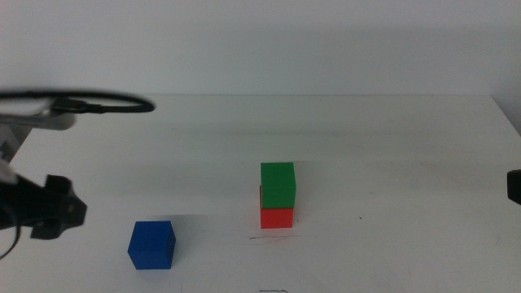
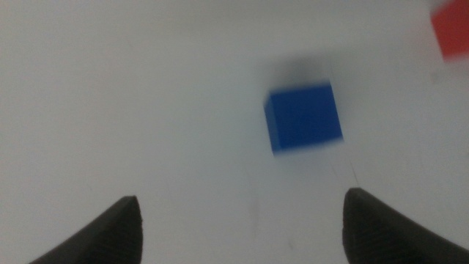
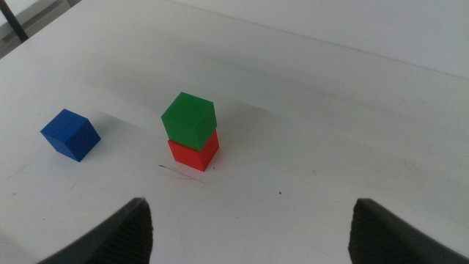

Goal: Stack red cubes first, then green, then blue cubes in a specific spot.

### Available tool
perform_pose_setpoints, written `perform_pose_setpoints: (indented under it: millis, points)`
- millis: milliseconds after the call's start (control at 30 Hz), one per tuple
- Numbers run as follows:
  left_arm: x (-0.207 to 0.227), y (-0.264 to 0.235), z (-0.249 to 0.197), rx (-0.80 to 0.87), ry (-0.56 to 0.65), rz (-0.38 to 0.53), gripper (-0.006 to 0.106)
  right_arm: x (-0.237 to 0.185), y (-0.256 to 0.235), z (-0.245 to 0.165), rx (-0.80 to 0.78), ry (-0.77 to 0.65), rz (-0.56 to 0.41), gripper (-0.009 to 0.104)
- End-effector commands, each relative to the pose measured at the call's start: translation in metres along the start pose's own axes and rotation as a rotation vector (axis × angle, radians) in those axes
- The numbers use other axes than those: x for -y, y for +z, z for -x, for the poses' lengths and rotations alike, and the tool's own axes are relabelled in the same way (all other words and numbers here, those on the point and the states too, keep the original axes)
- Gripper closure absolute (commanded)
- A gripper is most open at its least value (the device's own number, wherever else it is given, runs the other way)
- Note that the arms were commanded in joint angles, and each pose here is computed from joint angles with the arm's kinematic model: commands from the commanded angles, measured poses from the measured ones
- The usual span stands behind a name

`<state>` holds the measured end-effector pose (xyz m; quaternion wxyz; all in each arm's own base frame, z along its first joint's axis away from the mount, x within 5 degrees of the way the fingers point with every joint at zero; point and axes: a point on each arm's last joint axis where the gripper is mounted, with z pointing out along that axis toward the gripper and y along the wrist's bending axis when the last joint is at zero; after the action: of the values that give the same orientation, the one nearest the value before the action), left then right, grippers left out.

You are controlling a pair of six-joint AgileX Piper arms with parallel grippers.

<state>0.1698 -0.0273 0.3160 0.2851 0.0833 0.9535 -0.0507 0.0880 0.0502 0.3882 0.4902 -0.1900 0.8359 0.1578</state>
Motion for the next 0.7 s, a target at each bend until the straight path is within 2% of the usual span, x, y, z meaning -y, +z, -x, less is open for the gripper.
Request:
perform_pose_setpoints:
  millis: [0,200,367,667]
  points:
    - [0.007,-0.004,0.016,-0.043,-0.009,-0.038,0.007,0.001,-0.005,0.012,0.089,-0.015,-0.013,0.013]
    - [0.032,0.033,0.032,-0.121,-0.038,-0.086,0.007,0.001,-0.005,0.012,0.089,-0.014,-0.013,0.013]
    - [0.049,0.071,0.047,-0.229,-0.059,-0.038,0.007,0.001,-0.005,0.012,0.089,-0.014,-0.013,0.013]
    - [0.059,0.125,0.064,-0.332,-0.07,-0.017,0.007,0.001,-0.005,0.012,0.089,-0.014,-0.013,0.013]
